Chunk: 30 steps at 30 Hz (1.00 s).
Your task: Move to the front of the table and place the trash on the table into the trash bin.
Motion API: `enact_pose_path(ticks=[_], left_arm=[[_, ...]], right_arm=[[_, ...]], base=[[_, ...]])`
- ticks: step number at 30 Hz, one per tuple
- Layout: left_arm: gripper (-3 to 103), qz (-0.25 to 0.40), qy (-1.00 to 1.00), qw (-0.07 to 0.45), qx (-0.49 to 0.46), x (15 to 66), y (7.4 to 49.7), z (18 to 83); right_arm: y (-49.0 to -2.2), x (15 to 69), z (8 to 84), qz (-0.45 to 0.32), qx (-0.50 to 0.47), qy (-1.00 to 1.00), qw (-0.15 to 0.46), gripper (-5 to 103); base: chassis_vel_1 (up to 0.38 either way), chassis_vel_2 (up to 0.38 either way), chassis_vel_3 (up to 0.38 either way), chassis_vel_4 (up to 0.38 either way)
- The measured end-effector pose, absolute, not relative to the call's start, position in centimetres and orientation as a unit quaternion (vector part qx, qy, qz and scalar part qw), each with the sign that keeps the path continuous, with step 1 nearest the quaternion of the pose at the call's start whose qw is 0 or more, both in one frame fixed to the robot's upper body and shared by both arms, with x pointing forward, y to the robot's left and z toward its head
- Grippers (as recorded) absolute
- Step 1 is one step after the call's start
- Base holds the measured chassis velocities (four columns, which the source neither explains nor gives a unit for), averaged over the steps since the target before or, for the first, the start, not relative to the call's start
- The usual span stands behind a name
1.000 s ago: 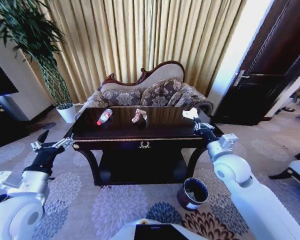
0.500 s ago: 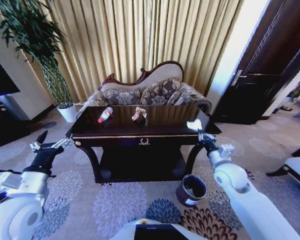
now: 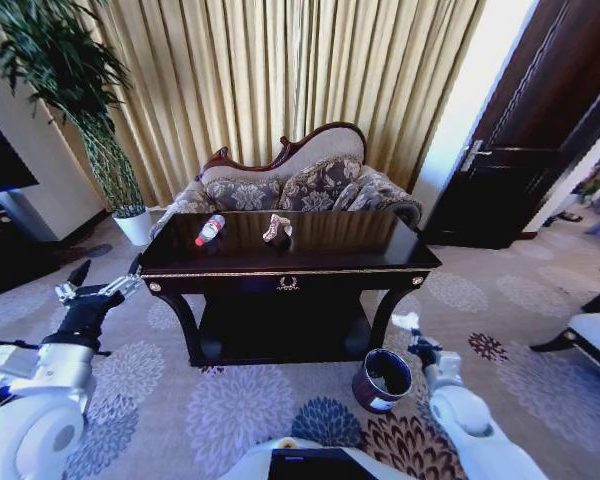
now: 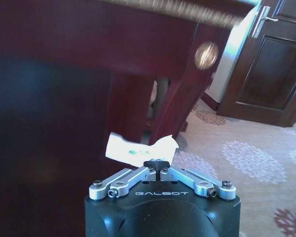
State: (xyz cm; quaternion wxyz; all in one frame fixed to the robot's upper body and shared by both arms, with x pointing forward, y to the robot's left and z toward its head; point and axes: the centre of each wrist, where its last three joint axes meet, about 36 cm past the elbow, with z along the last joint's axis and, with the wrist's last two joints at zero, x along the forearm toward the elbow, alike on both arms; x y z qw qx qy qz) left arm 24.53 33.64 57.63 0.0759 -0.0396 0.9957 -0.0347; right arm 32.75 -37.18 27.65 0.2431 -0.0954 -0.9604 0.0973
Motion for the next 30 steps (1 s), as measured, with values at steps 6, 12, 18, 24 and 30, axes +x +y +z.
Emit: enact_pose_path(ticks=[6, 12, 18, 24, 30], left_arm=[[100, -0.032, 0.995, 0.08, -0.041, 24.5, 33.9, 57.9], [100, -0.034, 0.995, 0.078, -0.044, 24.4, 33.9, 57.8], [100, -0.035, 0.996, 0.076, -0.043, 24.4, 33.8, 57.7], [100, -0.037, 0.996, 0.076, -0.04, 24.6, 33.6, 57.6], [100, -0.033, 0.996, 0.072, -0.044, 24.3, 33.8, 57.6]], right_arm=[[-37.3, 34.0, 22.4, 0.116, -0.1, -0.944, 0.293, 0], [-37.8, 33.0, 18.4, 0.133, -0.101, -0.923, 0.346, 0], [-38.3, 32.0, 14.3, 0.145, -0.108, -0.906, 0.382, 0], [-36.3, 34.1, 11.5, 0.145, -0.108, -0.902, 0.393, 0], [-34.7, 36.3, 11.0, 0.15, -0.103, -0.902, 0.391, 0]], base=[[0.0, 0.0, 0.0, 0.0], [0.0, 0.0, 0.0, 0.0], [0.0, 0.0, 0.0, 0.0], [0.0, 0.0, 0.0, 0.0], [0.0, 0.0, 0.0, 0.0]])
